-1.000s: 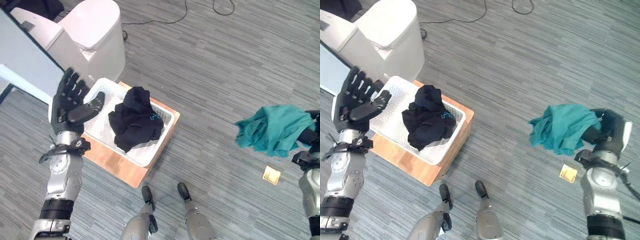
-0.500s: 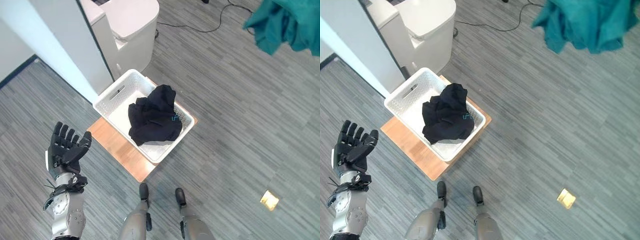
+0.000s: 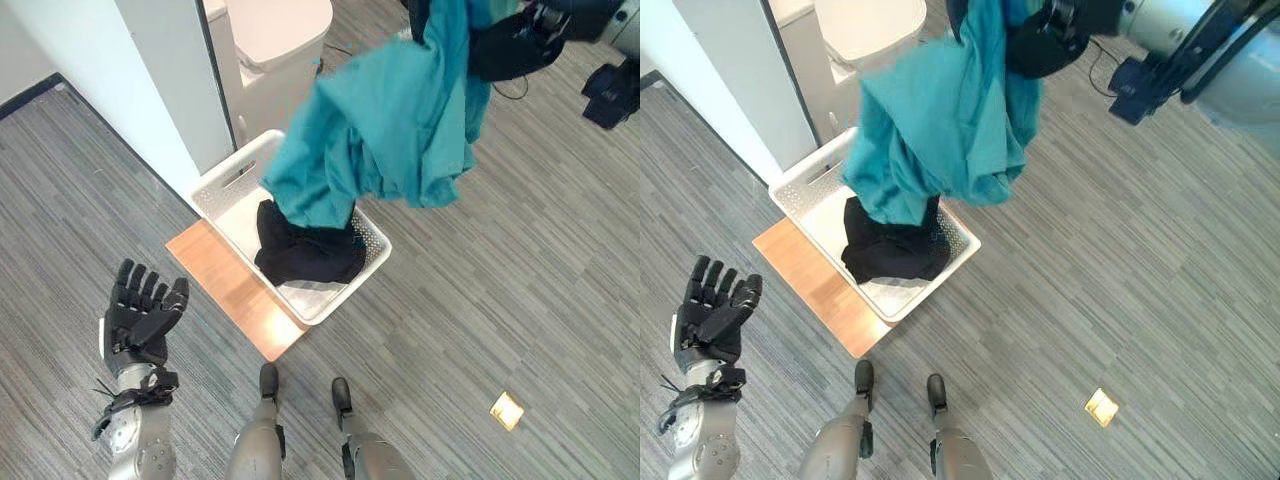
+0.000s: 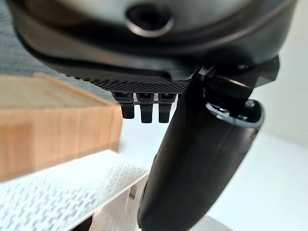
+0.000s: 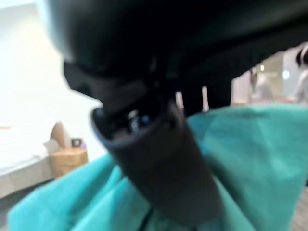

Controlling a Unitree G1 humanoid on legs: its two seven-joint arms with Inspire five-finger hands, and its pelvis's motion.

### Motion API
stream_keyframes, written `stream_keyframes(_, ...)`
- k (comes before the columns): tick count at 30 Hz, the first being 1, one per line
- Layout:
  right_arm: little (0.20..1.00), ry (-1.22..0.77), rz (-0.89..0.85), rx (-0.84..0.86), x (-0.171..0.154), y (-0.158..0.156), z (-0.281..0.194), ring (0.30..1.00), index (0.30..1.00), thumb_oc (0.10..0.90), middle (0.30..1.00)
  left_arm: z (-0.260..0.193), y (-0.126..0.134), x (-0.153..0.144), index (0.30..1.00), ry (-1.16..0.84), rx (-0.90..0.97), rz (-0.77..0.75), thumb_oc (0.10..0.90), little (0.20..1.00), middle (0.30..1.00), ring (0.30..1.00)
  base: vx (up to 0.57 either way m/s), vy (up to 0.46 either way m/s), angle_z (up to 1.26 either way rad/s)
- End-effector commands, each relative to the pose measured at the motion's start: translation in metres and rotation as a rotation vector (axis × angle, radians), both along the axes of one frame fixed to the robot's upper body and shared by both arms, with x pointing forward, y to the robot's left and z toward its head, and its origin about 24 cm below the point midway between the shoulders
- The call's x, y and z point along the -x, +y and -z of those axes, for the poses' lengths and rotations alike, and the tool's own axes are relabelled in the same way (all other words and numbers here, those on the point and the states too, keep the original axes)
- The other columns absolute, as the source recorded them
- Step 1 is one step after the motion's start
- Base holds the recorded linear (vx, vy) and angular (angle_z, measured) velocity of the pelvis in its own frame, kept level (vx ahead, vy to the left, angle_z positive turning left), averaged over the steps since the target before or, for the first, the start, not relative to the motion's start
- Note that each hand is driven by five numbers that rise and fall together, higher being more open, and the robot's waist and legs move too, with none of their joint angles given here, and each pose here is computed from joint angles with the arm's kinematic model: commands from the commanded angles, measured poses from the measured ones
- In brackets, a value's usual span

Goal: Pick up bed clothes into laundry basket.

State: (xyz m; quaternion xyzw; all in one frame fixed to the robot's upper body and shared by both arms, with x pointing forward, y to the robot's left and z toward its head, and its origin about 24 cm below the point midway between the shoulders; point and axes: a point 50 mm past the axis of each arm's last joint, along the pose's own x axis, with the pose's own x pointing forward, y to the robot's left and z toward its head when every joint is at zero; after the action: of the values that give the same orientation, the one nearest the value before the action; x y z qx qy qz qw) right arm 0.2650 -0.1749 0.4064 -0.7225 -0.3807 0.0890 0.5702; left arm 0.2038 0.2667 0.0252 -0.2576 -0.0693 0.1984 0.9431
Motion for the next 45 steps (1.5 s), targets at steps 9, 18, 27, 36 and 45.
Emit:
stream_keyframes(9,0.300,-0.095,-0.188,-0.269,0.009,0.012,-0.020,0.300,0.300,0.400,0.300,-0.051,-0.007,-0.012,0.900,-0.235,-0.101,0.057,0.800,0.900,0.900,0.900,0.00,-0.006,0.02)
stream_keyframes(18,0.300,-0.065,-0.203,-0.349,-0.006,0.018,-0.019,0.300,0.300,0.400,0.300,-0.045,-0.015,-0.016,0.900,-0.210,-0.061,0.062,0.800,0.900,0.900,0.900,0.01,0.004,0.07)
stream_keyframes(27,0.300,0.056,-0.165,-0.614,-0.052,0.011,0.003,0.300,0.300,0.400,0.300,-0.044,-0.016,-0.018,0.900,-0.207,-0.039,0.046,0.800,0.900,0.900,0.900,0.01,0.000,0.04)
stream_keyframes(36,0.300,-0.152,-0.062,-0.446,-0.027,0.016,-0.065,0.300,0.300,0.400,0.300,-0.048,0.005,-0.010,0.900,-0.197,-0.099,-0.024,0.800,0.900,0.900,0.900,0.04,0.003,0.08)
stream_keyframes(45,0.300,-0.190,-0.056,-0.364,0.012,0.001,-0.085,0.300,0.300,0.400,0.300,-0.048,-0.003,-0.009,0.900,-0.196,-0.100,0.002,0.800,0.900,0.900,0.900,0.01,-0.002,0.09)
